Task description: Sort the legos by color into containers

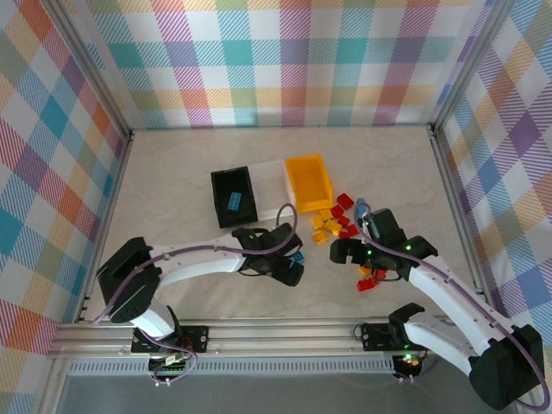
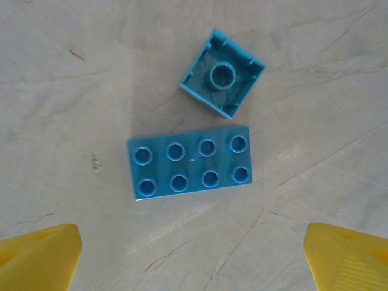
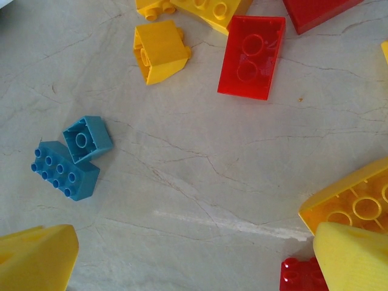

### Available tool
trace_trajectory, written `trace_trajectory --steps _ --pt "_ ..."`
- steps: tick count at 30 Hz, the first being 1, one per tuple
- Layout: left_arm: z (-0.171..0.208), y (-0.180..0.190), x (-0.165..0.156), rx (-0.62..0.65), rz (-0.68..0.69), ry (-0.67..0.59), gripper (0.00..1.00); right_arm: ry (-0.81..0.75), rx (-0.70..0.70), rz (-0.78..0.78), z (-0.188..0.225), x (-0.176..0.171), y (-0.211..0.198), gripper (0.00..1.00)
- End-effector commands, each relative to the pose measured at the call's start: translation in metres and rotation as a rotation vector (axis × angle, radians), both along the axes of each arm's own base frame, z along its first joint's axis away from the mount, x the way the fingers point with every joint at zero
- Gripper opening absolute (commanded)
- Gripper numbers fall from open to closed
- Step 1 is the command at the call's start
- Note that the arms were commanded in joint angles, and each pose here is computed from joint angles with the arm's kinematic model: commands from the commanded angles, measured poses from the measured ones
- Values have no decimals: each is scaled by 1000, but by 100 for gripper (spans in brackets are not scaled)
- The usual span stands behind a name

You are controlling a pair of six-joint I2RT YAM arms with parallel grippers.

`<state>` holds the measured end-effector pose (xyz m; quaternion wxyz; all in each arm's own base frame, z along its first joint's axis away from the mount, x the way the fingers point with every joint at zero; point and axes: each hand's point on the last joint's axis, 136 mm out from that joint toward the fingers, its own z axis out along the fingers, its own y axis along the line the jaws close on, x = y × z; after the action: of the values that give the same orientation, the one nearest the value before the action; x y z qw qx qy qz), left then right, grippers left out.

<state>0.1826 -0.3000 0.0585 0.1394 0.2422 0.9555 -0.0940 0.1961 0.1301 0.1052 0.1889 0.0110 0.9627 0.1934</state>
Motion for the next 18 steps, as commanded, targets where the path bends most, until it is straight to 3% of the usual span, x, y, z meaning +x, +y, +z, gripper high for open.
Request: trace_trajectory --steps 1,18 --pt "-5 -15 5 2 20 -2 93 -17 28 -1 6 1 2 100" --pt "-36 -15 13 132 14 12 87 -28 61 18 7 2 9 100"
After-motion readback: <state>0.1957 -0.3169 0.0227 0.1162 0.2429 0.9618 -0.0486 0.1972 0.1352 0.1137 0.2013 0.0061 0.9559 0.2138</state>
